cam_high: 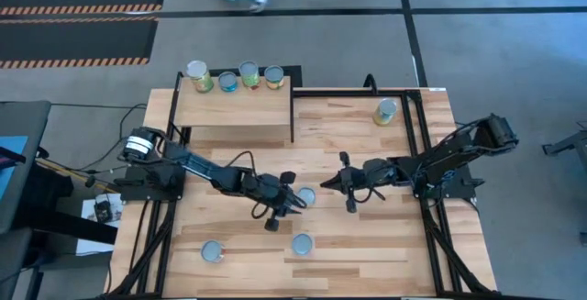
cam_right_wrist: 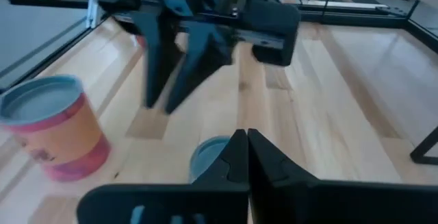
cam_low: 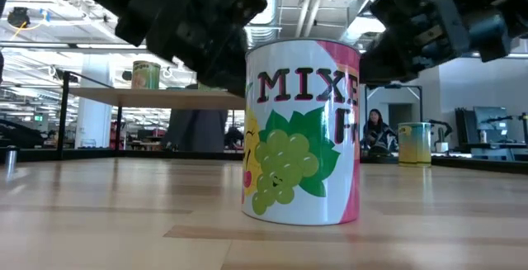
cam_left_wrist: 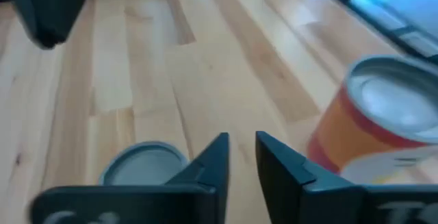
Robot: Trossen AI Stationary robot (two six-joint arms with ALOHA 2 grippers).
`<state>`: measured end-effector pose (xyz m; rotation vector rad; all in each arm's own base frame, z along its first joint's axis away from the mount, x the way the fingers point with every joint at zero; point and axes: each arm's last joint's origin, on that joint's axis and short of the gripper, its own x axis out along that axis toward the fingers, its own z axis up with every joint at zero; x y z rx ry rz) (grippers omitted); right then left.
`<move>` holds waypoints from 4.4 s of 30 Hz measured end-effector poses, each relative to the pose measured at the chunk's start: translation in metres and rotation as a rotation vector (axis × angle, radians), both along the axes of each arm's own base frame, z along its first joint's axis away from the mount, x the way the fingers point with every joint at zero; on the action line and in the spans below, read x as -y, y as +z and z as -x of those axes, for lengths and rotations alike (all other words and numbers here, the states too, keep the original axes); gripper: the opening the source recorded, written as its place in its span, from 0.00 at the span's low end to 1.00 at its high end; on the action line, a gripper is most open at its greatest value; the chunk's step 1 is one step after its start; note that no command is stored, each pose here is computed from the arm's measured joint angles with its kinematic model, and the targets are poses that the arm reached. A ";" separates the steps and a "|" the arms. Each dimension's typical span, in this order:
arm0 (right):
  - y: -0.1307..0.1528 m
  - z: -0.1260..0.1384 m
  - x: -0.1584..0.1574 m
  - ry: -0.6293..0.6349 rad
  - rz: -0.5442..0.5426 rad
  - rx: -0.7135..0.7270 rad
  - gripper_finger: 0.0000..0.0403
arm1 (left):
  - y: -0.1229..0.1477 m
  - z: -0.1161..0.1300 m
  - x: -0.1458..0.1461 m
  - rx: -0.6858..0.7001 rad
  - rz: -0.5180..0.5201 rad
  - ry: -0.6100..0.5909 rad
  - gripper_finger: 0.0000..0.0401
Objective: Pick and place cans onto a shelf
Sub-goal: Put the canned mushrooms on the shelf, then put the canned tomatoes on the shelf
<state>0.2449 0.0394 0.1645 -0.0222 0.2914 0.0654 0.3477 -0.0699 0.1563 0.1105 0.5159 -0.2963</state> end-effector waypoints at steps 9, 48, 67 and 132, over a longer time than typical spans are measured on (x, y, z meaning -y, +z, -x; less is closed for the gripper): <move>0.002 0.004 -0.004 0.017 0.016 0.018 0.03 | -0.030 -0.010 0.003 -0.094 -0.163 0.099 0.24; 0.007 0.002 -0.004 0.029 0.036 0.064 0.03 | 0.161 0.092 -0.061 -0.158 0.019 0.595 0.00; 0.008 0.002 -0.004 0.031 0.037 0.082 0.03 | 0.151 0.162 -0.201 -0.319 0.094 1.140 0.00; 0.014 -0.014 0.048 0.155 0.083 0.359 0.01 | 0.124 0.116 0.064 -0.380 0.175 0.561 0.00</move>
